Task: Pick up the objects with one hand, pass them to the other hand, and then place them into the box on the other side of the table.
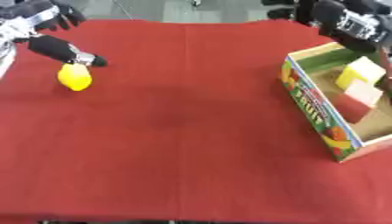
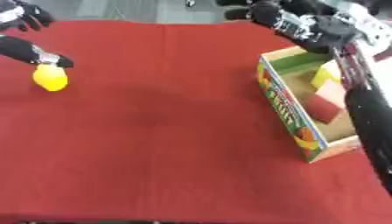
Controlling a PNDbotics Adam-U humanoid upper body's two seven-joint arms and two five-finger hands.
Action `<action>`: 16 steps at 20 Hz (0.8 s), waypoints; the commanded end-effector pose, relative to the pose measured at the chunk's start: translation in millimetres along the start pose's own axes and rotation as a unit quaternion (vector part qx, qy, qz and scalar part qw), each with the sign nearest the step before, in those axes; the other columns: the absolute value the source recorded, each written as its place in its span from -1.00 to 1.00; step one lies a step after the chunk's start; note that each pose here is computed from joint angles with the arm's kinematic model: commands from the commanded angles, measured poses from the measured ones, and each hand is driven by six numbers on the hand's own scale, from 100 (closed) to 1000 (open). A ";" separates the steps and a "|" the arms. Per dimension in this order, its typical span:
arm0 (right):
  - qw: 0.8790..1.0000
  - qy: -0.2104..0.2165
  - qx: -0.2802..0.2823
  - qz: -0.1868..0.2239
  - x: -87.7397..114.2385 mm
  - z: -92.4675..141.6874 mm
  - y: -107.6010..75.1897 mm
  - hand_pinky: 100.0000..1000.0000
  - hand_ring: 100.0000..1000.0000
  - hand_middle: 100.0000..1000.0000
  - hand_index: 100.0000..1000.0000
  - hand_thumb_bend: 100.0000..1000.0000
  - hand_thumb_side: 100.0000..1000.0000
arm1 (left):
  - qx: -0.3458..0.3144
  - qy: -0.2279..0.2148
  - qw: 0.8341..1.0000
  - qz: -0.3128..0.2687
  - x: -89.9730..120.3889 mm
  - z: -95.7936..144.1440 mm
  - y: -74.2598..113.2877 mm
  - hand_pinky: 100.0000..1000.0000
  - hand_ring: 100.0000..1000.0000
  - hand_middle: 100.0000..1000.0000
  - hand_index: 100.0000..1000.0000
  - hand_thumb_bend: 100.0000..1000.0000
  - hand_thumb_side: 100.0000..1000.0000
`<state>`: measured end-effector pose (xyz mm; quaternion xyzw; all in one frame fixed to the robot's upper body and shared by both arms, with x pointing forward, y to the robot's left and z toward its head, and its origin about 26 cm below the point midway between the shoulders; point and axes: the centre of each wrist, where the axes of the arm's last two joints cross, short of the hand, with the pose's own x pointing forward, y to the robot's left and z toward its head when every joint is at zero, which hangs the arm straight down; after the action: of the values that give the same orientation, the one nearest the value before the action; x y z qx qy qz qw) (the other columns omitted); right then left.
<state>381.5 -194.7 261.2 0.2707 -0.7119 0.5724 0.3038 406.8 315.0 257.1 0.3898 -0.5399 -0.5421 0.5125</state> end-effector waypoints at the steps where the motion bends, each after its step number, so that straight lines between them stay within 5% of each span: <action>1: 0.999 0.003 0.037 0.019 2.0 -11.1 1.4 0.96 1.00 0.82 1.00 -1.00 -0.05 | 0.005 0.013 1.000 -0.028 -8.5 5.0 16.6 0.56 0.52 0.46 0.71 0.76 -0.06; 7: 0.999 -0.007 0.048 0.020 3.3 -18.4 3.7 0.96 1.00 0.82 1.00 -1.00 -0.08 | -0.018 0.029 0.998 -0.062 -14.4 3.4 14.3 0.58 0.56 0.49 0.69 1.00 -0.20; 16: 0.998 -0.004 0.062 0.021 0.7 -27.4 10.3 0.96 1.00 0.82 0.99 -1.00 -0.06 | -0.031 0.064 0.993 -0.093 -25.4 -2.3 15.1 0.58 0.59 0.50 0.69 1.00 -0.21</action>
<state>378.8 -168.7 248.6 0.2852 -0.6785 0.6129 0.2875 417.5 331.5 250.2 0.4299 -0.4563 -0.5853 0.5142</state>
